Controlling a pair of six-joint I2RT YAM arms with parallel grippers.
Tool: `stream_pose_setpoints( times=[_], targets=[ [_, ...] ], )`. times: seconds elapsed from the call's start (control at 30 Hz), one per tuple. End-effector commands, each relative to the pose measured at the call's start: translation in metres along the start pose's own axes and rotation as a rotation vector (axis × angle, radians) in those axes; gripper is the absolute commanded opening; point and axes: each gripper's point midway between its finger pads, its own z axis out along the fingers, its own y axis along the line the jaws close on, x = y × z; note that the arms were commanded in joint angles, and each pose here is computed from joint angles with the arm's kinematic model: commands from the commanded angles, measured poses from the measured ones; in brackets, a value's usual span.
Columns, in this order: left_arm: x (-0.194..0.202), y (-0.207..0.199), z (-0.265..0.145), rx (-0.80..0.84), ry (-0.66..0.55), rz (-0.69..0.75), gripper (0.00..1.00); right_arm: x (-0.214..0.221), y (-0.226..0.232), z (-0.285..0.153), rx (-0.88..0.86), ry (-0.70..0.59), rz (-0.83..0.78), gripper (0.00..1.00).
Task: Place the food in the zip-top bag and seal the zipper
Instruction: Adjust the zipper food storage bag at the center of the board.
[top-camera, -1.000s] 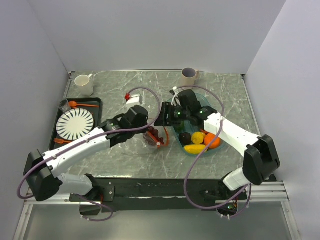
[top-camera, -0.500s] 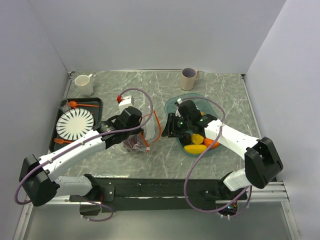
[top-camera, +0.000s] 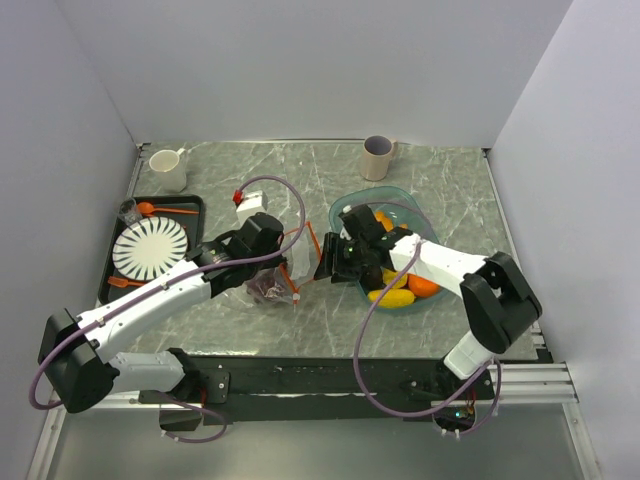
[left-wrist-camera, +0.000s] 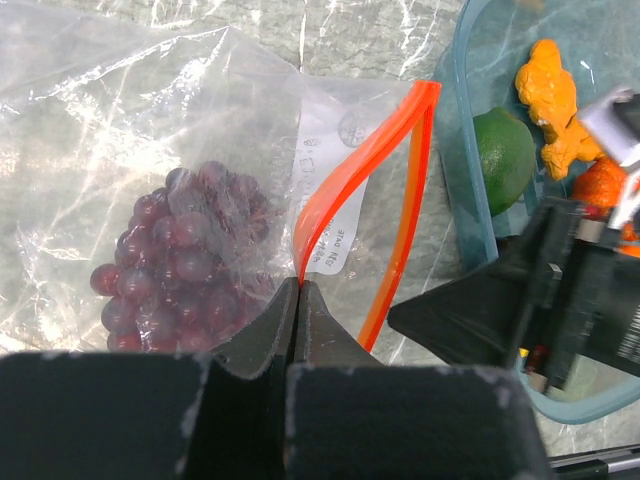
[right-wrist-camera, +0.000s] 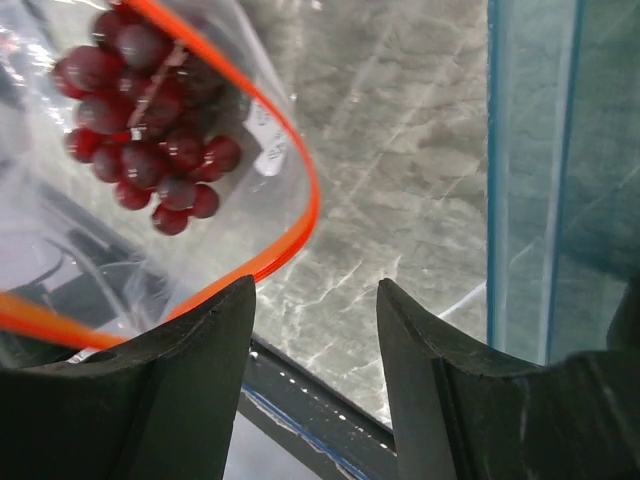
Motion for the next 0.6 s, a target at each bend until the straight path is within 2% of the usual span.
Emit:
stream_pose_setpoints(
  times=[0.0, 0.37, 0.57],
  targets=[
    [-0.013, -0.007, -0.008, 0.037, -0.031, -0.018, 0.01, -0.019, 0.028, 0.004, -0.060, -0.041, -0.017, 0.59],
    [-0.014, -0.011, -0.009, 0.056, -0.030, -0.023, 0.01, -0.026, 0.042, 0.018, -0.106, -0.034, -0.019, 0.59],
    [-0.016, -0.013, -0.011, 0.068, -0.032, -0.023, 0.01, -0.020, 0.039, 0.030, -0.104, 0.002, -0.004, 0.53]
  ],
)
